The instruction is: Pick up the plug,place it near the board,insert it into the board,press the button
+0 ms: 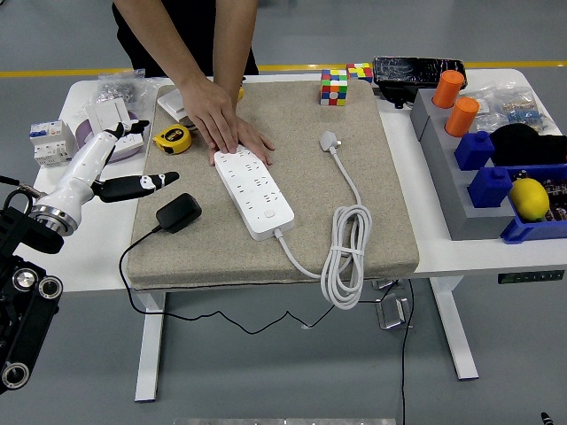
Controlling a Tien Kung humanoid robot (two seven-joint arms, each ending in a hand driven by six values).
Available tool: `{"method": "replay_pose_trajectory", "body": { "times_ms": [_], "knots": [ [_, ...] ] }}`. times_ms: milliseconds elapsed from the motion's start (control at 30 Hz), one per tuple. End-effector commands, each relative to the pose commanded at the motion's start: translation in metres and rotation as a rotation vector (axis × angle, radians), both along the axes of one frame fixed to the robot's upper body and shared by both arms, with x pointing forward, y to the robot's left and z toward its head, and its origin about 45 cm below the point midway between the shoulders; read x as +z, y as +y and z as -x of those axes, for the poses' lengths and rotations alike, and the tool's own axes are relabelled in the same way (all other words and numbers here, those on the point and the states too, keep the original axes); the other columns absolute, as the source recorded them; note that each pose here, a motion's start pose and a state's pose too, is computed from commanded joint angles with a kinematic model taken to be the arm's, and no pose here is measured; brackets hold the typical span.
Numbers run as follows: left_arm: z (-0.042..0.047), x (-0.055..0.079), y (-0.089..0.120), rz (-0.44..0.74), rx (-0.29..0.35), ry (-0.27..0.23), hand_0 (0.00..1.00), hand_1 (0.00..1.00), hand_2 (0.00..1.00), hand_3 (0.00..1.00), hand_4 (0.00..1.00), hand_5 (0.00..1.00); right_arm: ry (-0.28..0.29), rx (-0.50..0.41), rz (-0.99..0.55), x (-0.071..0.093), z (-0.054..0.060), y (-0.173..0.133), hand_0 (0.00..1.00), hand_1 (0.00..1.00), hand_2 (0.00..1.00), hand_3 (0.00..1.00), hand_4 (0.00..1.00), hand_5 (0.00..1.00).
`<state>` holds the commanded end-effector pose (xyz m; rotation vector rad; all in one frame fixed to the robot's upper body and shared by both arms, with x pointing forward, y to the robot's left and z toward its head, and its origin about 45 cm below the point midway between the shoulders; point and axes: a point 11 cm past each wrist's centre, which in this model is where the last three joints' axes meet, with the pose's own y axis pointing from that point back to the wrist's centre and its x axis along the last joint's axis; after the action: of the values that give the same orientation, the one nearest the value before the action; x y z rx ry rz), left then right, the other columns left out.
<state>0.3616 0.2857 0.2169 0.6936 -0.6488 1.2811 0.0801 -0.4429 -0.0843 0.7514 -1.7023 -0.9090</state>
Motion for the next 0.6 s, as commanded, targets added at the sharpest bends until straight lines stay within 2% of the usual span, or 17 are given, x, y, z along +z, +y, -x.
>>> {"method": "replay_pose_trajectory", "body": {
  "times_ms": [100,267,600],
  "knots": [
    [-0.0004,-0.006,-0.005,-0.008,-0.017,0.016,0.886,0.898,0.86,0.859,0.998,0.493,0.001,0.001,0.0,0.0,0.0,0.0,0.938,0.841,0.781,0.796,0.998,0.998],
    [-0.002,-0.023,-0.016,-0.034,-0.056,0.061,0.884,0.898,0.861,0.865,0.998,0.494,0.007,0.003,0.002,0.0,0.003,-0.001,0.937,0.841,0.781,0.796,0.998,0.998],
    [-0.0073,-0.048,-0.019,-0.085,-0.058,0.091,0.877,0.902,0.876,0.884,0.998,0.494,0.012,0.005,0.002,-0.001,0.005,-0.001,0.937,0.841,0.781,0.796,0.998,0.998]
  ]
}}
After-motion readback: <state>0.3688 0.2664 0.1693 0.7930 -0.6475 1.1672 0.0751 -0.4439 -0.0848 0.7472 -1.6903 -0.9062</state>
